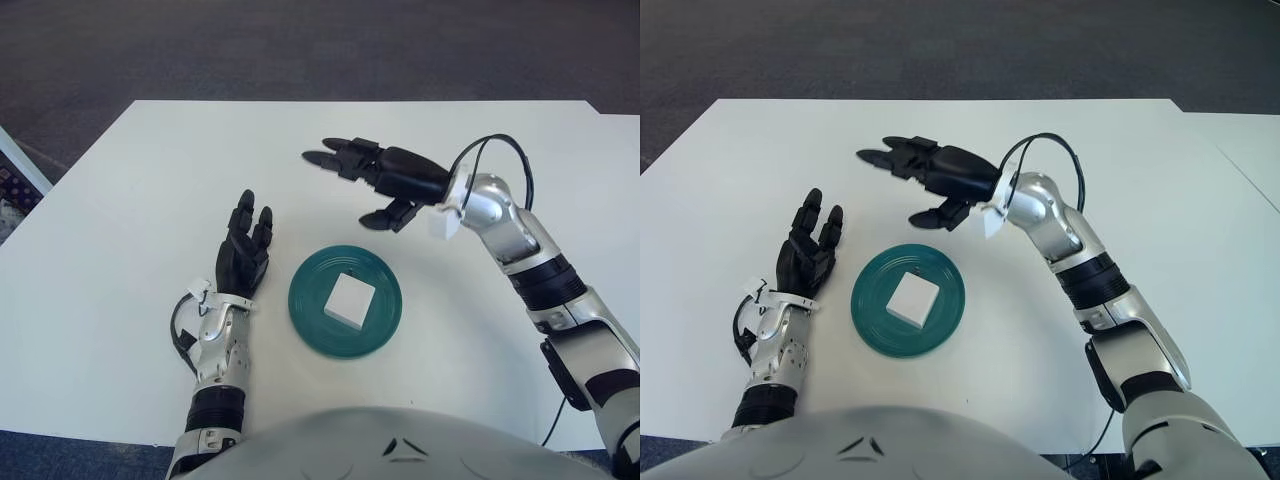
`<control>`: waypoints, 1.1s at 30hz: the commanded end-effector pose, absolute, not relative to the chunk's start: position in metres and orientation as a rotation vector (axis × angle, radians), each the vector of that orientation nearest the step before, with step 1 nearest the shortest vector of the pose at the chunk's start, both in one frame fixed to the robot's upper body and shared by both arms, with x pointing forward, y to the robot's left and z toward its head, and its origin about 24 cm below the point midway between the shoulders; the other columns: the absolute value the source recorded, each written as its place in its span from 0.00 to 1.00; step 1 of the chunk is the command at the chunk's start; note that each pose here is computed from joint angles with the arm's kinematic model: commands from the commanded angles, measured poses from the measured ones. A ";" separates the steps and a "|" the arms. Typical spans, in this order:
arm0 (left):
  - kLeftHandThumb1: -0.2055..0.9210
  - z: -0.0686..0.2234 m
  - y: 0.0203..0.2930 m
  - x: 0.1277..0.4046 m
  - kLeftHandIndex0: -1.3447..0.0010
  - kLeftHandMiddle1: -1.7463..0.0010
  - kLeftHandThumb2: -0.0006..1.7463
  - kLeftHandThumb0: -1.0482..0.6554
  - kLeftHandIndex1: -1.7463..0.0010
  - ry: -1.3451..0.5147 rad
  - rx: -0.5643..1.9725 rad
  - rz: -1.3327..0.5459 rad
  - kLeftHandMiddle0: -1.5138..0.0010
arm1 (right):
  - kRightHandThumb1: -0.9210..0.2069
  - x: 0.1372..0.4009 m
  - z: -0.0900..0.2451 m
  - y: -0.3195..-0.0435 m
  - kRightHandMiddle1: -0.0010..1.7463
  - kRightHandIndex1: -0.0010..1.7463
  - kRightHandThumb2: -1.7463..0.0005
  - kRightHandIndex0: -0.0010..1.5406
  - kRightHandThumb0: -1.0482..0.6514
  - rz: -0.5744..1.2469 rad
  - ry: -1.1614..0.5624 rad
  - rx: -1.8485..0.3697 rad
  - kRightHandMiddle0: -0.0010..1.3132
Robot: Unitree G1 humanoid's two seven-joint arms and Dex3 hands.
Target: Put the charger into the plate.
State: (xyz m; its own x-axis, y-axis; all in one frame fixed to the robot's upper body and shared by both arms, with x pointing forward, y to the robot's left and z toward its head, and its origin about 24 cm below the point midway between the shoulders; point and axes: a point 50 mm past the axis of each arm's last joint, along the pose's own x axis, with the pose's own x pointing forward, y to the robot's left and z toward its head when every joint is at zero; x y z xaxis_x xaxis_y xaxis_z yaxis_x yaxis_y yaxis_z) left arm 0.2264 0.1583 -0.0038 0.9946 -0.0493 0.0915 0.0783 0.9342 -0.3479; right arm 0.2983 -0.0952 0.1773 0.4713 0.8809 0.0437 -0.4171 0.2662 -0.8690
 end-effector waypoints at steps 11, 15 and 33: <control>1.00 -0.027 0.147 0.203 1.00 1.00 0.57 0.00 1.00 0.034 -0.224 0.017 1.00 | 0.00 0.315 0.129 -0.150 0.03 0.00 0.42 0.07 0.02 0.477 -0.185 -0.016 0.04; 1.00 -0.023 0.148 0.199 1.00 1.00 0.57 0.00 1.00 0.023 -0.188 0.017 1.00 | 0.00 0.293 0.077 -0.167 0.03 0.00 0.44 0.05 0.03 0.362 -0.102 0.043 0.04; 1.00 -0.023 0.150 0.189 1.00 1.00 0.56 0.00 1.00 0.017 -0.213 -0.025 1.00 | 0.00 0.247 0.002 -0.157 0.06 0.00 0.43 0.00 0.00 0.162 0.050 0.188 0.06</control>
